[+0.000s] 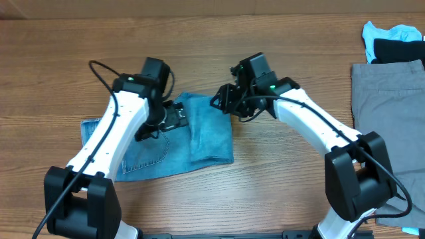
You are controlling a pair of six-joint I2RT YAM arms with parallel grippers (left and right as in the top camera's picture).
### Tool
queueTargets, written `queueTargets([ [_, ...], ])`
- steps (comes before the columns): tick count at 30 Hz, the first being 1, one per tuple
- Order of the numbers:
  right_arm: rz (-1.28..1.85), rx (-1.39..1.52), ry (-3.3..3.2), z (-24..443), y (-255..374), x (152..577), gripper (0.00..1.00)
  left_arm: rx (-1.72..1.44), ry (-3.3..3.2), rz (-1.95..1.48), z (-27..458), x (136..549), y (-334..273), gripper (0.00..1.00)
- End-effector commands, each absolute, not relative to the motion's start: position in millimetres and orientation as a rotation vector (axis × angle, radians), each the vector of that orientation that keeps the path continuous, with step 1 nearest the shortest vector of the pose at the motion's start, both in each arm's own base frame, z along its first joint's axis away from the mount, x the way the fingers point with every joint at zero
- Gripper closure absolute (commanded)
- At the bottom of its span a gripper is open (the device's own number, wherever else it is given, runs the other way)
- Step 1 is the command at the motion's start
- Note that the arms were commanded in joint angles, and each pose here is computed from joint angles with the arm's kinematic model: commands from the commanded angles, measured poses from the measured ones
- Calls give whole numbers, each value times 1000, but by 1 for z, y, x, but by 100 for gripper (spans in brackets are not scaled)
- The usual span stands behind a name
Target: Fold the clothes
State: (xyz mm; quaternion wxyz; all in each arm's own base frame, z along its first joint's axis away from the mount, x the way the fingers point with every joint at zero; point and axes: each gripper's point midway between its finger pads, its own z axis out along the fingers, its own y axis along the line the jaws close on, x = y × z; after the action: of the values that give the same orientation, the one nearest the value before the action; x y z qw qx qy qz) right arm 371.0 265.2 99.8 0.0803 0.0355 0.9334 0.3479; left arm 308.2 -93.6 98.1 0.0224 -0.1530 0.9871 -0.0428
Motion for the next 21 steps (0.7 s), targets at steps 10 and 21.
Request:
queueTargets([
  [10,919,114,2789,105,237,377,61,-112,2938,-290,114,314,-176,44],
  [21,889,192,2929,93,222,351,88,-94,2937,-294,88,330,-189,85],
])
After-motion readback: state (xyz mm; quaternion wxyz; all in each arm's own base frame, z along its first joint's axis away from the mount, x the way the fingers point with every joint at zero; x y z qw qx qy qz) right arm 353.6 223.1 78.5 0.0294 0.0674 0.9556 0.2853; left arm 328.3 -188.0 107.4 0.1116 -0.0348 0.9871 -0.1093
